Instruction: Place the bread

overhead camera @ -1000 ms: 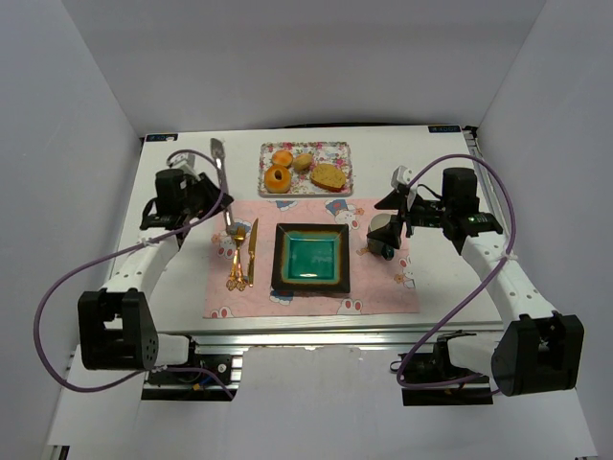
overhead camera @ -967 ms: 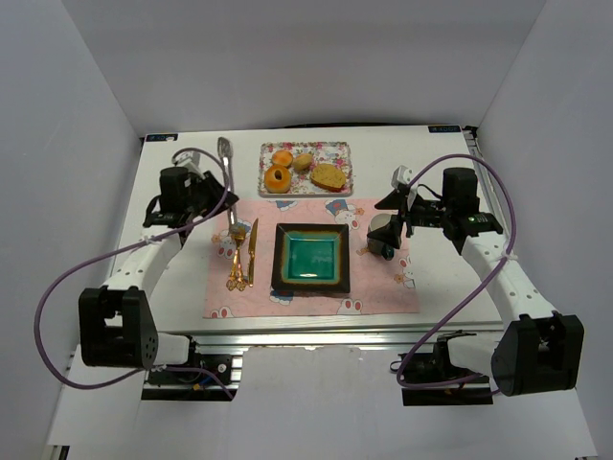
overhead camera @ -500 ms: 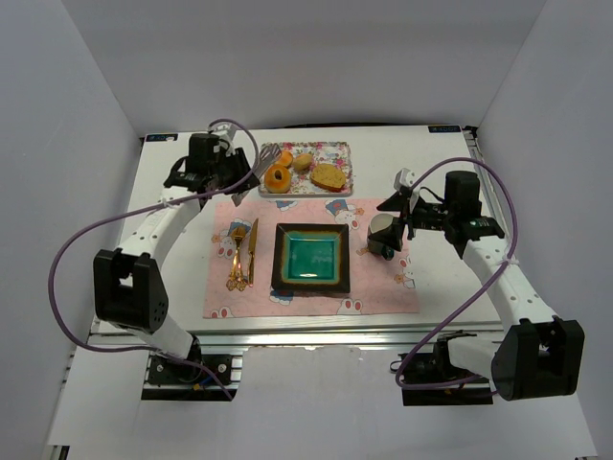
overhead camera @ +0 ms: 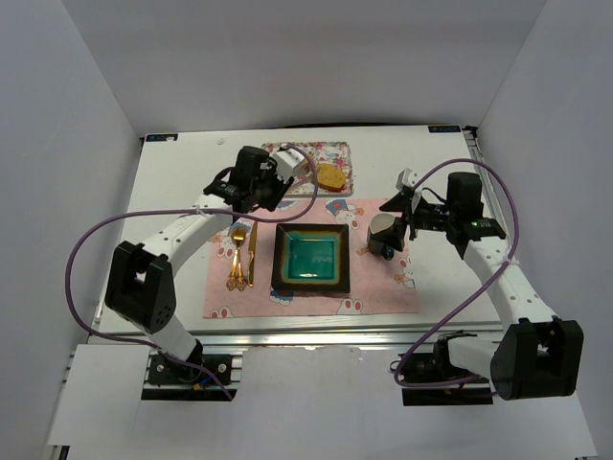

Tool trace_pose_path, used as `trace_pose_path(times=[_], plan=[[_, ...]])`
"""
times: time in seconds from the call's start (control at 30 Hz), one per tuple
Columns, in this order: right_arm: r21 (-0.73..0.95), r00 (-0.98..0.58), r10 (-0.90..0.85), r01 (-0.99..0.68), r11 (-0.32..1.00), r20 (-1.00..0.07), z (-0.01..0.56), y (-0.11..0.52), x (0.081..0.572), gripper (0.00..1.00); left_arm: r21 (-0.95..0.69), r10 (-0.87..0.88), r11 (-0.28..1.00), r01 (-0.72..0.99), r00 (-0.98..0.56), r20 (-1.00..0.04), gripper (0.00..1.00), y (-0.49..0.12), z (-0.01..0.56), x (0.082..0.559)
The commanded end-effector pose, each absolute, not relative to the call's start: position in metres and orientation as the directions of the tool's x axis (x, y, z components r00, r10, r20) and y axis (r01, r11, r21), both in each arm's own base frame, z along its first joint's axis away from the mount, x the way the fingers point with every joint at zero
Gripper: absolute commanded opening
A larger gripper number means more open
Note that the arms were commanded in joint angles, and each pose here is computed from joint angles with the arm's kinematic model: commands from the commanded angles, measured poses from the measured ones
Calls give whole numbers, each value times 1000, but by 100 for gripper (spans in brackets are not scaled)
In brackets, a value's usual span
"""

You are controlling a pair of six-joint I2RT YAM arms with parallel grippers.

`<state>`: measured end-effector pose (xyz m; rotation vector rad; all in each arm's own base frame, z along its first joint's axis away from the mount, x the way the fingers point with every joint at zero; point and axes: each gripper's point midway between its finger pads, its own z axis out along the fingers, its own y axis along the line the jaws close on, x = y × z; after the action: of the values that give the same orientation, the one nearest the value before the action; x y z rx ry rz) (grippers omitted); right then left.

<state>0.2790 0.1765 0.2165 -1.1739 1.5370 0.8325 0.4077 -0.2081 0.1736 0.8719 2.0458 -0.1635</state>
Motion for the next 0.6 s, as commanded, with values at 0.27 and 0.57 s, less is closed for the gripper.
trace_pose_path(times=[0.27, 0.57], plan=[[-74, -3, -254, -953, 294, -967, 224, 173, 281, 87, 522, 695, 658, 543, -170, -698, 48, -181, 206, 454], [-74, -8, -258, -949, 305, -966, 222, 170, 284, 87, 533, 726, 629, 565, -182, -664, 50, -186, 189, 464]])
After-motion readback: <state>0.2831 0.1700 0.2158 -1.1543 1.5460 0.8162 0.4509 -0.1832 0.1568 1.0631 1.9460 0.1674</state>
